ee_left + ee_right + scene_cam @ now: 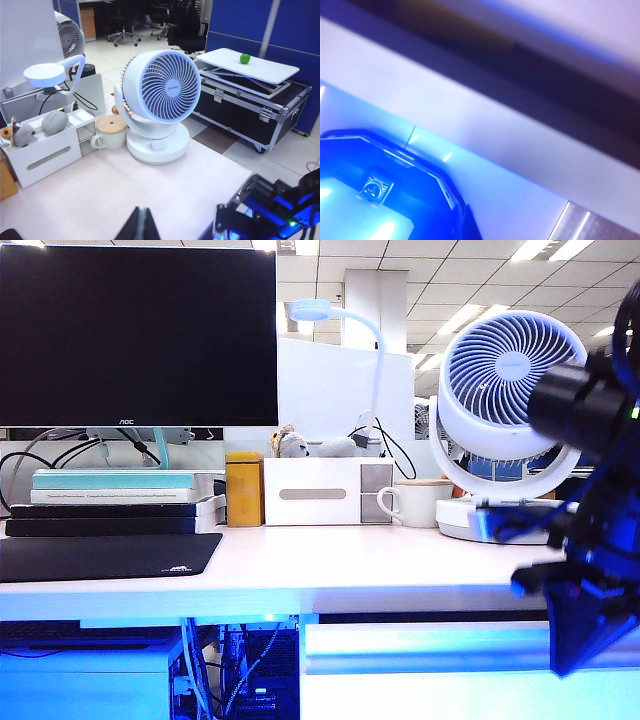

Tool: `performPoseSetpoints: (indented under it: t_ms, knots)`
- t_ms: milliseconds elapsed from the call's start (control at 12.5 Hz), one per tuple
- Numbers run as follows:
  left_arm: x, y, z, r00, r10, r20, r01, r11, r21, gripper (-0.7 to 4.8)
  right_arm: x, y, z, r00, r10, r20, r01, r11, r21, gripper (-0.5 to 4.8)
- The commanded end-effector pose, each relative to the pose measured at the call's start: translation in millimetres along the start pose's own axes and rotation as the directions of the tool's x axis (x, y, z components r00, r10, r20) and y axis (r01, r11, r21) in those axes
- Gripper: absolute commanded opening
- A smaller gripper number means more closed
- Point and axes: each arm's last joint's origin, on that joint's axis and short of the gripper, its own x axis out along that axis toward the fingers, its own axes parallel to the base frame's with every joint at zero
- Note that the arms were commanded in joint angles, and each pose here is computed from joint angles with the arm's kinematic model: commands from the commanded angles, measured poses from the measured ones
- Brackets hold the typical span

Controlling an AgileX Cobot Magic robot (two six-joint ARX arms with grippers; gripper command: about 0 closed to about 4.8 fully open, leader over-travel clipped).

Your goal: Open the drawer, place the cleaning sponge inside, then close the drawer.

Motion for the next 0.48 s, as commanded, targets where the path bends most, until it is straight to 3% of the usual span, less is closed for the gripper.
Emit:
performPoseSetpoints:
  t_ms: [80, 481]
  knots:
    - [-1.6, -0.3, 3.3, 1.000, 0.001, 0.020, -0.001, 1.000, 0.006, -0.06, 8.7, -1.9, 7.2, 0.998, -0.015, 0.069, 0.013, 1.000, 0.025, -0.06]
    - [-1.5, -0.3, 3.3, 1.000, 0.001, 0.019, -0.001, 1.000, 0.006, -0.06, 11.8, -5.8, 23.4, 0.980, -0.071, 0.187, 0.067, 0.997, 0.025, -0.06]
